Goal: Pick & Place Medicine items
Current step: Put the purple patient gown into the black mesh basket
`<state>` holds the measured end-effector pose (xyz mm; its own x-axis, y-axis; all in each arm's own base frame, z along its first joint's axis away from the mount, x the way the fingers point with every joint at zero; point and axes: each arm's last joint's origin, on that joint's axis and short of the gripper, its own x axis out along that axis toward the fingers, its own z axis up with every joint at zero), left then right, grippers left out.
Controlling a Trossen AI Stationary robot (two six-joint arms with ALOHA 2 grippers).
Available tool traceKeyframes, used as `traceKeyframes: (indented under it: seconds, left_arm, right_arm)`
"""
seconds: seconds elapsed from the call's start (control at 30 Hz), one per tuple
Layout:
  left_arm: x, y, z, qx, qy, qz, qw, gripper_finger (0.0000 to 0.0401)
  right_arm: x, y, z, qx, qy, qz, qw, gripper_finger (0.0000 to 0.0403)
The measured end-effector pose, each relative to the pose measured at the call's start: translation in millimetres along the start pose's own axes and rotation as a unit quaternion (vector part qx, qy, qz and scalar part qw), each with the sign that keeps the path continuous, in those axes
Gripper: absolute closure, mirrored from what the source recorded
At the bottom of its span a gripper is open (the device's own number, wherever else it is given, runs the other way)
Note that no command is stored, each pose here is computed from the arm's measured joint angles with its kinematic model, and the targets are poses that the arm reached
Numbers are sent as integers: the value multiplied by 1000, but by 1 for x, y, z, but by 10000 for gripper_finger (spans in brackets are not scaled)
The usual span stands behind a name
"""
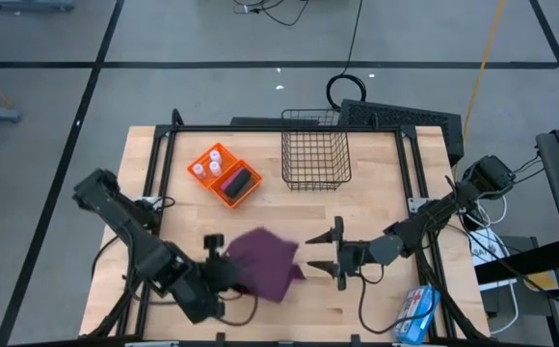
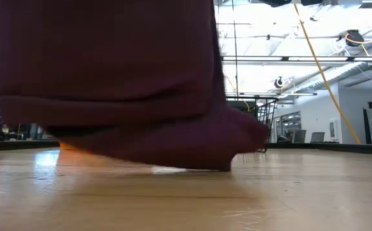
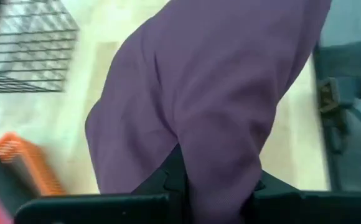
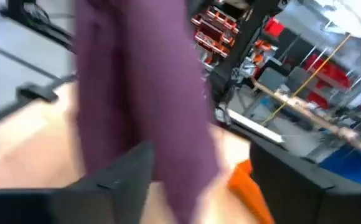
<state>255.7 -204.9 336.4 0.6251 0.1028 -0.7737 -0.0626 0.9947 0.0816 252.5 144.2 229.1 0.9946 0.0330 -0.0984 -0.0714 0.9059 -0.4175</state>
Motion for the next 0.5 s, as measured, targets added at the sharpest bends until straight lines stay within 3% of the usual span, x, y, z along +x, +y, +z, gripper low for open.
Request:
traceKeyframes:
  seconds: [0.23, 0.37, 0.5]
  left_arm:
    - [-4, 26, 12, 4, -11, 13, 1000, 351]
    - [5, 34, 17, 4, 13, -5, 1000, 351]
    - [10, 42, 21, 12, 27, -13, 999, 351]
  right_arm:
    - [12, -19, -6, 85, -16, 25, 996, 37]
    - [20, -40, -12, 87, -14, -1, 996, 18]
    - [26, -56, -16, 115, -48, 62, 990, 18]
